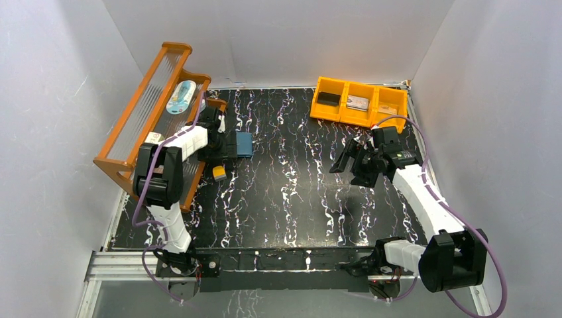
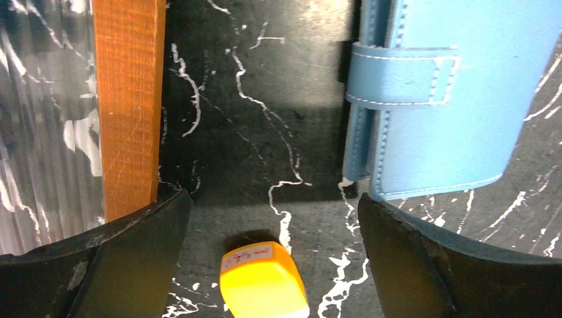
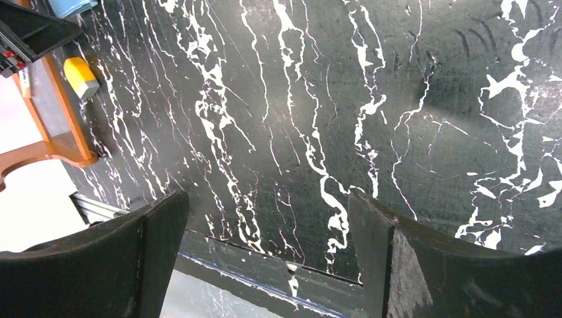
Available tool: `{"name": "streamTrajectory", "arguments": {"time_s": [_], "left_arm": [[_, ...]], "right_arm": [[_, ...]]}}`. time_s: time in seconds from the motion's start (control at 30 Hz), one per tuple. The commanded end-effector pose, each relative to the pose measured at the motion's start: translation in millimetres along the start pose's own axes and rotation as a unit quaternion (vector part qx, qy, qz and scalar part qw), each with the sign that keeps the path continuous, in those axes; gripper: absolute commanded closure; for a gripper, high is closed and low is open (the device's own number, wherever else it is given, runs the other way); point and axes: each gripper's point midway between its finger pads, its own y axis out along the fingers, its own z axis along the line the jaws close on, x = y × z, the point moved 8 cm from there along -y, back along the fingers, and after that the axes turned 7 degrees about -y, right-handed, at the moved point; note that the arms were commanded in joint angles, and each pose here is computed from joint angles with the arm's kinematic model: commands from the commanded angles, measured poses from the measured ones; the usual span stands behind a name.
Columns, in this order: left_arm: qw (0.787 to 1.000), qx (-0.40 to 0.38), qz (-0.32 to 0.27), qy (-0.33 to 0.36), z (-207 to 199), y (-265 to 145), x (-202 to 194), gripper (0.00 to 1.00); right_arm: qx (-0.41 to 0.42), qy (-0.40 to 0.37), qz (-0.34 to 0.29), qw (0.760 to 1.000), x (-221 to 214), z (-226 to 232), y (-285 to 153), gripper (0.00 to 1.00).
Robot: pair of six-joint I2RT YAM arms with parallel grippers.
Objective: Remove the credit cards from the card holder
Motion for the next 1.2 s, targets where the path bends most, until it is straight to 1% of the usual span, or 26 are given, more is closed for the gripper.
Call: {"name": "streamTrajectory", "arguments": {"time_s": [0.0, 0.17, 0.3, 0.43, 0.53, 0.7, 0.77, 0.87, 0.9, 1.0, 1.07, 1.17], "left_arm": [[0.998, 0.06, 0.005, -0.001, 28, -5, 0, 0.02], [0.998, 0.056, -0.007, 0.006, 27, -10, 7, 0.02], [1.0, 0.019, -0.011, 0.0, 19, -20, 12, 0.02], [0.997, -0.066, -0.026, -0.006, 3, -40, 16, 0.02], [0.991, -0.121, -0.056, -0.01, -7, -66, 19, 0.02], [0.983, -0.154, -0.095, -0.009, -8, -103, 13, 0.02], [0.978, -0.185, -0.095, -0.007, -11, -115, 4, 0.02], [0.973, -0.206, -0.103, 0.008, -8, -130, -13, 0.02], [0.974, -0.201, -0.105, 0.015, -5, -134, -17, 0.02], [0.97, -0.195, -0.144, 0.025, 3, -162, -29, 0.02], [0.966, -0.199, -0.163, 0.021, 6, -171, -39, 0.02], [0.958, -0.211, -0.193, 0.009, 8, -181, -51, 0.02]], "right_arm": [[0.011, -0.017, -0.017, 1.0, 10, 7, -8, 0.02], [-0.008, -0.027, -0.031, 0.999, 22, 8, -8, 0.02], [-0.066, -0.034, -0.055, 0.996, 46, 6, -8, 0.02], [-0.138, -0.036, -0.107, 0.984, 85, 7, -10, 0.03], [-0.188, -0.035, -0.145, 0.971, 117, 6, -2, 0.02], [-0.25, -0.033, -0.175, 0.952, 171, 6, 22, 0.02], [-0.249, -0.04, -0.188, 0.949, 189, 8, 33, 0.02], [-0.247, -0.043, -0.171, 0.953, 212, 9, 63, 0.02], [-0.245, -0.046, -0.167, 0.954, 218, 10, 70, 0.04], [-0.248, -0.054, -0.169, 0.952, 238, 11, 88, 0.07], [-0.246, -0.062, -0.175, 0.951, 250, 12, 98, 0.08], [-0.251, -0.072, -0.168, 0.951, 262, 10, 114, 0.12]]}}
